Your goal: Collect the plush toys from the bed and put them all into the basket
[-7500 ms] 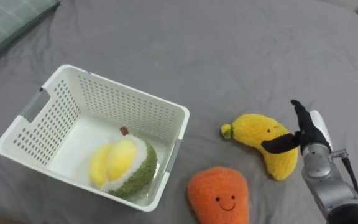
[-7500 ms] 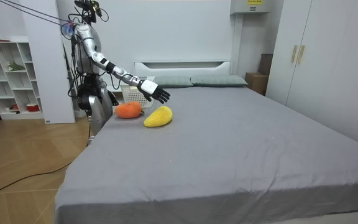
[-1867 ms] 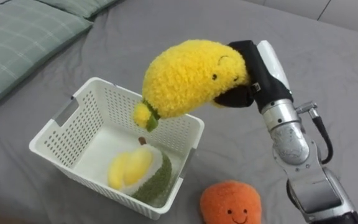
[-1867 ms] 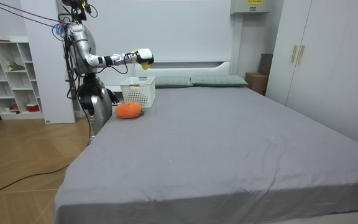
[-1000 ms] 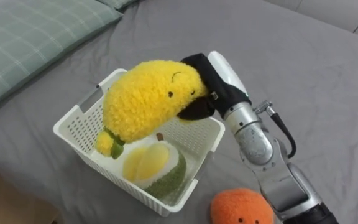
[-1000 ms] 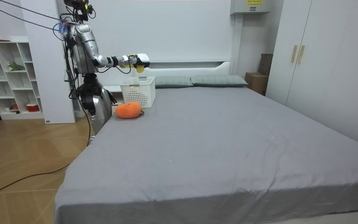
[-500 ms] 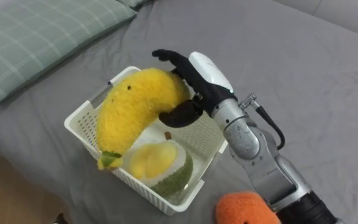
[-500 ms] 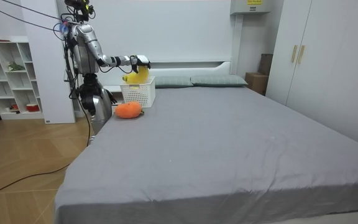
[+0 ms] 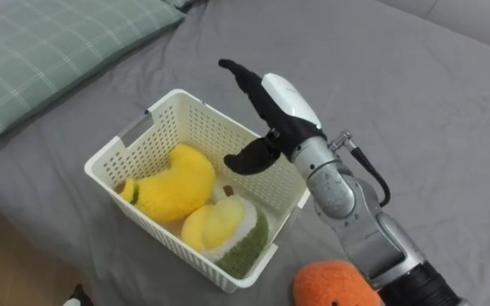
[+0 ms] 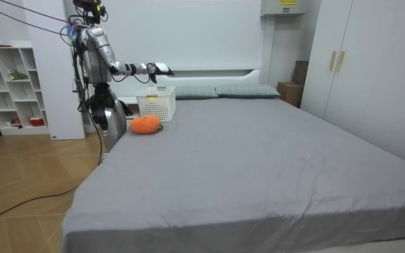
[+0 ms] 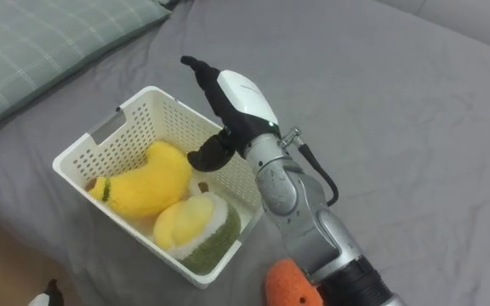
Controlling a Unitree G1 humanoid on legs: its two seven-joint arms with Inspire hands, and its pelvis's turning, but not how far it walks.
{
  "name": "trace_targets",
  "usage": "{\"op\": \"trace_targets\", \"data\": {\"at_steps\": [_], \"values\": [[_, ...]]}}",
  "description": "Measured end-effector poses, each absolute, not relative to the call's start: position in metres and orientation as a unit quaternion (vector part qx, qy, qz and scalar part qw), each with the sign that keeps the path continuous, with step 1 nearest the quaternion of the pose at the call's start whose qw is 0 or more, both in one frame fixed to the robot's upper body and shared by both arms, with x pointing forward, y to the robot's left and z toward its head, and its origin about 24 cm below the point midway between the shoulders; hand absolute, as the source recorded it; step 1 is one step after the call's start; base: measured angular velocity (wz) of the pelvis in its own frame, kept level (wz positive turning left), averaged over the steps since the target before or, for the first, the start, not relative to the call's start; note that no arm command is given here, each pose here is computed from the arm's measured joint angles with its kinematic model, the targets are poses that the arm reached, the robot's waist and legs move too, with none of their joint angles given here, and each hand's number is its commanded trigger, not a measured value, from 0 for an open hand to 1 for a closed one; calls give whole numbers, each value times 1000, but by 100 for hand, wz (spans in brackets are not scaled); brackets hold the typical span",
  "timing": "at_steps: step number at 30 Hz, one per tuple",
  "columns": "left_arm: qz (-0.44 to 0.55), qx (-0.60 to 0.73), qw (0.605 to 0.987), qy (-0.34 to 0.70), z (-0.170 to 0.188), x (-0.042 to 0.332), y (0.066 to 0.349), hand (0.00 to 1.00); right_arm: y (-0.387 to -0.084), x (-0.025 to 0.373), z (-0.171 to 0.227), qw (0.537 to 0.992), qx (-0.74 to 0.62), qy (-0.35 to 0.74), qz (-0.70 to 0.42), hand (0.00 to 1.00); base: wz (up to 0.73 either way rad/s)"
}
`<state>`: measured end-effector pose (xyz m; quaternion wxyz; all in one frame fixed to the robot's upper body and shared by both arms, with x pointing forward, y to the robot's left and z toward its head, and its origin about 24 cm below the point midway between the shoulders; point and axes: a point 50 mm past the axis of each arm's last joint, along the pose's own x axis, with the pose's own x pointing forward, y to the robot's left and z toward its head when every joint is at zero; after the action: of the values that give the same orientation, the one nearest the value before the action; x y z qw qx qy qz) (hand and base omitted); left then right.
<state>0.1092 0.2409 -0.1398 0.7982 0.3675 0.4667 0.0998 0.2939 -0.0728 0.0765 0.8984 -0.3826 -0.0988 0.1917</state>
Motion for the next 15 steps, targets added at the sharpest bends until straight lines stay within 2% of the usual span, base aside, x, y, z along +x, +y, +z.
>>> {"op": "trace_targets", "data": {"at_steps": [15], "values": [[102, 362, 799, 469, -140, 109, 240, 0, -74, 293, 81, 904, -369, -105, 189, 0, -3]]}}
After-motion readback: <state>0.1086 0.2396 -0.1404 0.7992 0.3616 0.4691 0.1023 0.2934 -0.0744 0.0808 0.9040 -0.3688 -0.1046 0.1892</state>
